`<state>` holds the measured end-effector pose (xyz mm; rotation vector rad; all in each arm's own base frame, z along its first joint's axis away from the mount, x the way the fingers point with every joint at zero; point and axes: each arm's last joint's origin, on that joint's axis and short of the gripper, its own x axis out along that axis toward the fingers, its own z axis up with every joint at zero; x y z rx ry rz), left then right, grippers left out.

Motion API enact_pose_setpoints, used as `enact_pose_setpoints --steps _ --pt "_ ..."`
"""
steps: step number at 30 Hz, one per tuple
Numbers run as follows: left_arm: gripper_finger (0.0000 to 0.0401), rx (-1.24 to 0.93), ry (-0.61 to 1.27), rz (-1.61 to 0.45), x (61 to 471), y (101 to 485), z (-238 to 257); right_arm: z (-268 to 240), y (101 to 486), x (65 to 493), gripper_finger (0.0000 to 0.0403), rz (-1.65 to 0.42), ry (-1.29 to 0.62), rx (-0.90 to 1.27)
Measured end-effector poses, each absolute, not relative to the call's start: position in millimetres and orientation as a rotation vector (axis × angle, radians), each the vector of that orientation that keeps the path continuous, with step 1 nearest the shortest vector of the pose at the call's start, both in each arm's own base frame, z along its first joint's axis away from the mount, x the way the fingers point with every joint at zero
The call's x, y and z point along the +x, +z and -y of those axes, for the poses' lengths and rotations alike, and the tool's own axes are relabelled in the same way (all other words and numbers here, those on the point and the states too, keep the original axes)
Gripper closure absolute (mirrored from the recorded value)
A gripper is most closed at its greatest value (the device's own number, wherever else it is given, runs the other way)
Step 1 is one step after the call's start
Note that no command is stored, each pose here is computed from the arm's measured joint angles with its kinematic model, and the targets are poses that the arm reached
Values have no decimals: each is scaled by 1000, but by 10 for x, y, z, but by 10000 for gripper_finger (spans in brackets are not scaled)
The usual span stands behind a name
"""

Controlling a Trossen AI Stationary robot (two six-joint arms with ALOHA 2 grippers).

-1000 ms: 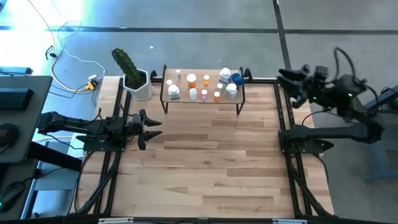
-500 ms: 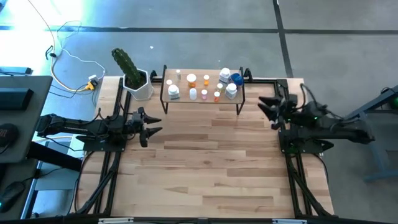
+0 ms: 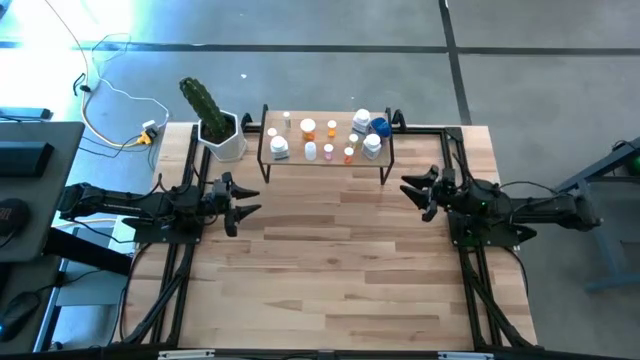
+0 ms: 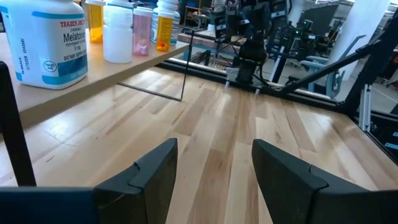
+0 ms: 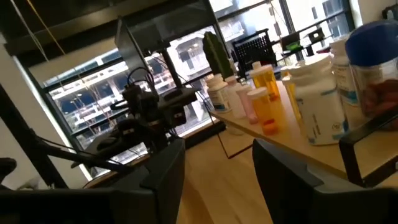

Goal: Pick and place medicine bottles onto shelf by color
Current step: Return to Home Position

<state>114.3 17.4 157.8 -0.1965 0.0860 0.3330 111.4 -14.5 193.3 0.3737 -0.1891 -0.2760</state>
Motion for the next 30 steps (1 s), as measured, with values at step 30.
enact_pose_setpoints --steps 30 --pt "205 -197 332 -85 1144 1580 -173 125 1705 965 224 94 -260 360"
